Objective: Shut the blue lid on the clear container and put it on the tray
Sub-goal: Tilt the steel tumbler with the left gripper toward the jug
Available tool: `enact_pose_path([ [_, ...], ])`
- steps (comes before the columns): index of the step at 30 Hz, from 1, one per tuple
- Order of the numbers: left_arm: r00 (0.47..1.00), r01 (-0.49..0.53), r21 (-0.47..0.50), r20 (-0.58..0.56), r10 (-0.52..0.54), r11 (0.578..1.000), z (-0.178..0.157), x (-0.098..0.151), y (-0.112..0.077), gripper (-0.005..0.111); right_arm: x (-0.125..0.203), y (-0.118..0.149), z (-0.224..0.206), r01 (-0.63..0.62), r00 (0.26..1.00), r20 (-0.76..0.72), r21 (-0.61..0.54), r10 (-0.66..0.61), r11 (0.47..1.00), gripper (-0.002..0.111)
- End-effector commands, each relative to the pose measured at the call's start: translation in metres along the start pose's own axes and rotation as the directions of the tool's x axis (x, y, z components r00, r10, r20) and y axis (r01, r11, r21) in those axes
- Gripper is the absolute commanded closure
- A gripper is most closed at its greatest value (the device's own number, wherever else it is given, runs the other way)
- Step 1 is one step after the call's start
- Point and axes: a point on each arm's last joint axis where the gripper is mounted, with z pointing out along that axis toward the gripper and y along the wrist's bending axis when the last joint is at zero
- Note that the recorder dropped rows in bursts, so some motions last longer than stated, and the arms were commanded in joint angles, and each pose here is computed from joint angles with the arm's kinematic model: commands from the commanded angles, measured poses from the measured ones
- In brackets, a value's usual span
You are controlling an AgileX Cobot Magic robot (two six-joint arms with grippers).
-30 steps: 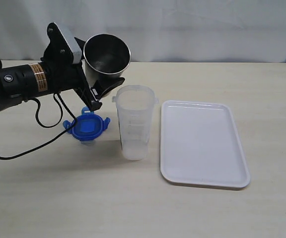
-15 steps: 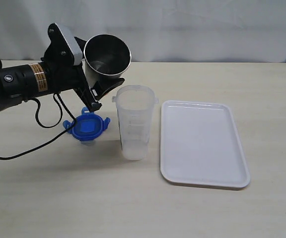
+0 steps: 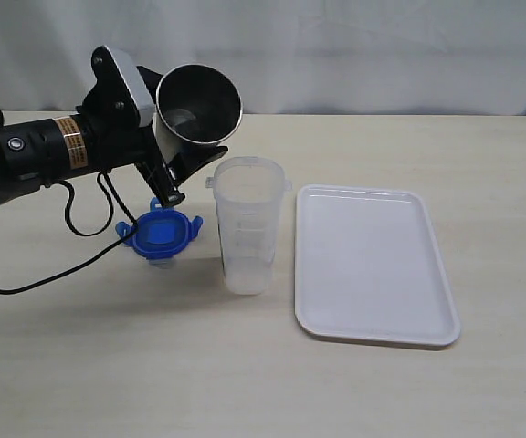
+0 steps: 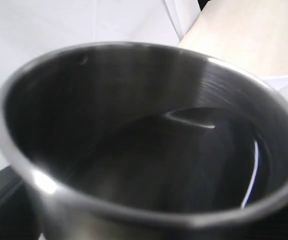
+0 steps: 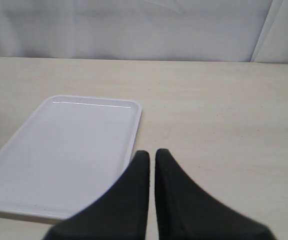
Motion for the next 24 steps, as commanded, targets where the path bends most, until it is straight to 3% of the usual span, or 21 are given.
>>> enact_pose_path([
  [1,0.996,-0.030,-0.045,0.085,0.034,0.999,-0.0007,-0.0158,0.0091,0.107,0.0009,0.0002,-0.0001,-0.009,1.000,0.001,-0.002,0.009,1.000,0.104],
  [24,0.986,-0.147,-0.056,0.074,0.151,0.988,-0.0005,-0.0156,0.0096,0.107,0.0009,0.0002,-0.0001,-0.009,1.000,0.001,-0.002,0.009,1.000,0.104],
])
